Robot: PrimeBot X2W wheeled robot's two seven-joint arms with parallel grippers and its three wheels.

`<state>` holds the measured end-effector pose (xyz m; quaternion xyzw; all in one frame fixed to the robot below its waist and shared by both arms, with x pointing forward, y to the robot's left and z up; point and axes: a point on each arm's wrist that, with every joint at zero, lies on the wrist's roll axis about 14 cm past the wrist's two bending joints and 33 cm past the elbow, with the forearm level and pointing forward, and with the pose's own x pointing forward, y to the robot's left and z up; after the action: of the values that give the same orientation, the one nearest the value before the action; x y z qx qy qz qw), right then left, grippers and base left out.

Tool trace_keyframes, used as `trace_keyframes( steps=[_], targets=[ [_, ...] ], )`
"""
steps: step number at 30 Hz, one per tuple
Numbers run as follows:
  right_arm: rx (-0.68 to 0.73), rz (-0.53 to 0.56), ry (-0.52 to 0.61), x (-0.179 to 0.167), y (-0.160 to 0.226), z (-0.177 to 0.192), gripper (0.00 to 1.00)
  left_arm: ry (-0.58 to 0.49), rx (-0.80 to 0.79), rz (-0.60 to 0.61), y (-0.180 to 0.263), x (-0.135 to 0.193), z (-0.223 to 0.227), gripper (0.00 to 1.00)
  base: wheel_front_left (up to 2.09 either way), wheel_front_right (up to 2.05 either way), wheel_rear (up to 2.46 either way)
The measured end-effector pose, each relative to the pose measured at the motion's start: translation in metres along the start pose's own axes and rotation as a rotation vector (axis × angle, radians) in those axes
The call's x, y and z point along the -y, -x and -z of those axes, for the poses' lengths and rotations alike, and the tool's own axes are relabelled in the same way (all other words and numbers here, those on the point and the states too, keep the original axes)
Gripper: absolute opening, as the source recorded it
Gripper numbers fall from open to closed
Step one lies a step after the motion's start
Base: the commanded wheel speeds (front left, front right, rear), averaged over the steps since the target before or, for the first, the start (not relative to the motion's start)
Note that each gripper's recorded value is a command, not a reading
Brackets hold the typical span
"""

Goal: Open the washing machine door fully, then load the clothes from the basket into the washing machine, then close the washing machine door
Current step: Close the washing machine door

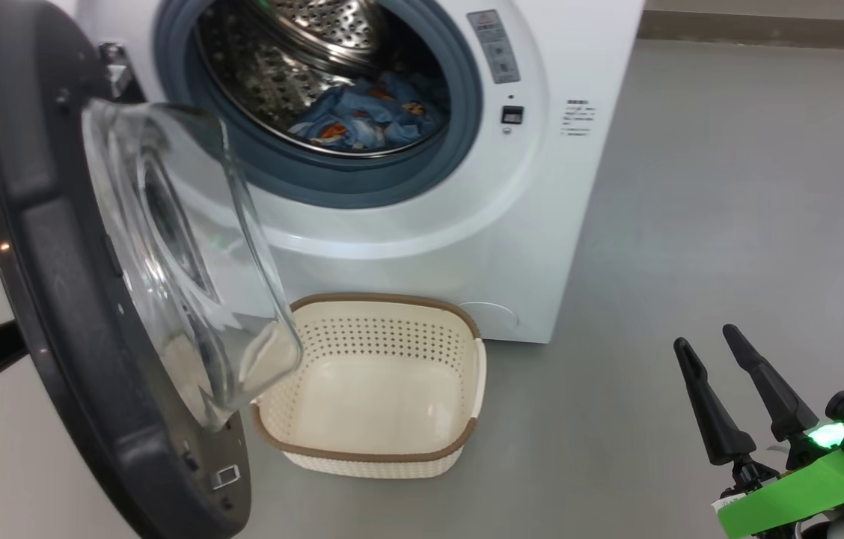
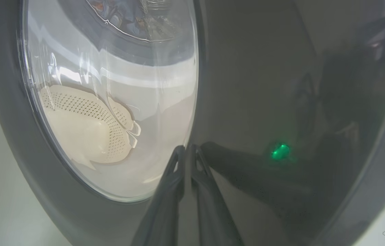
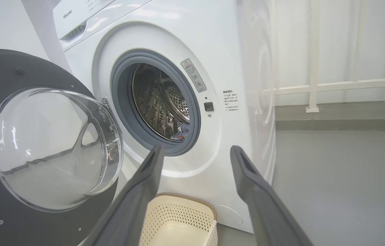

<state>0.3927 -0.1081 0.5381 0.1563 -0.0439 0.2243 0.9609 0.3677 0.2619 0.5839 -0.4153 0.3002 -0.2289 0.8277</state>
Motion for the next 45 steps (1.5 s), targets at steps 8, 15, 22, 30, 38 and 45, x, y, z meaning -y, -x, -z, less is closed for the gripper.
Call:
trace_keyframes(
  steps=[8, 15, 22, 30, 38, 45],
  targets=[
    [0.019, 0.073, -0.001, 0.015, 0.019, -0.006, 1.00, -0.030, -0.049, 0.047, -0.037, 0.014, 0.004, 0.00, 0.00, 0.00, 0.00],
    [0.034, 0.128, 0.005, 0.028, 0.032, -0.011, 1.00, -0.052, -0.065, 0.076, -0.068, 0.024, 0.005, 0.00, 0.00, 0.00, 0.00],
    [0.047, 0.181, 0.007, 0.040, 0.045, -0.016, 1.00, -0.083, -0.067, 0.093, -0.097, 0.034, 0.003, 0.00, 0.00, 0.00, 0.00],
    [0.070, 0.255, 0.018, 0.054, 0.065, -0.024, 1.00, -0.110, -0.067, 0.112, -0.126, 0.044, 0.004, 0.00, 0.00, 0.00, 0.00],
    [0.093, 0.311, 0.030, 0.063, 0.083, -0.032, 1.00, -0.136, -0.072, 0.124, -0.149, 0.054, 0.005, 0.00, 0.00, 0.00, 0.00],
    [0.112, 0.335, 0.039, 0.067, 0.092, -0.039, 1.00, -0.143, -0.083, 0.132, -0.157, 0.060, 0.007, 0.00, 0.00, 0.00, 0.00]
  ],
)
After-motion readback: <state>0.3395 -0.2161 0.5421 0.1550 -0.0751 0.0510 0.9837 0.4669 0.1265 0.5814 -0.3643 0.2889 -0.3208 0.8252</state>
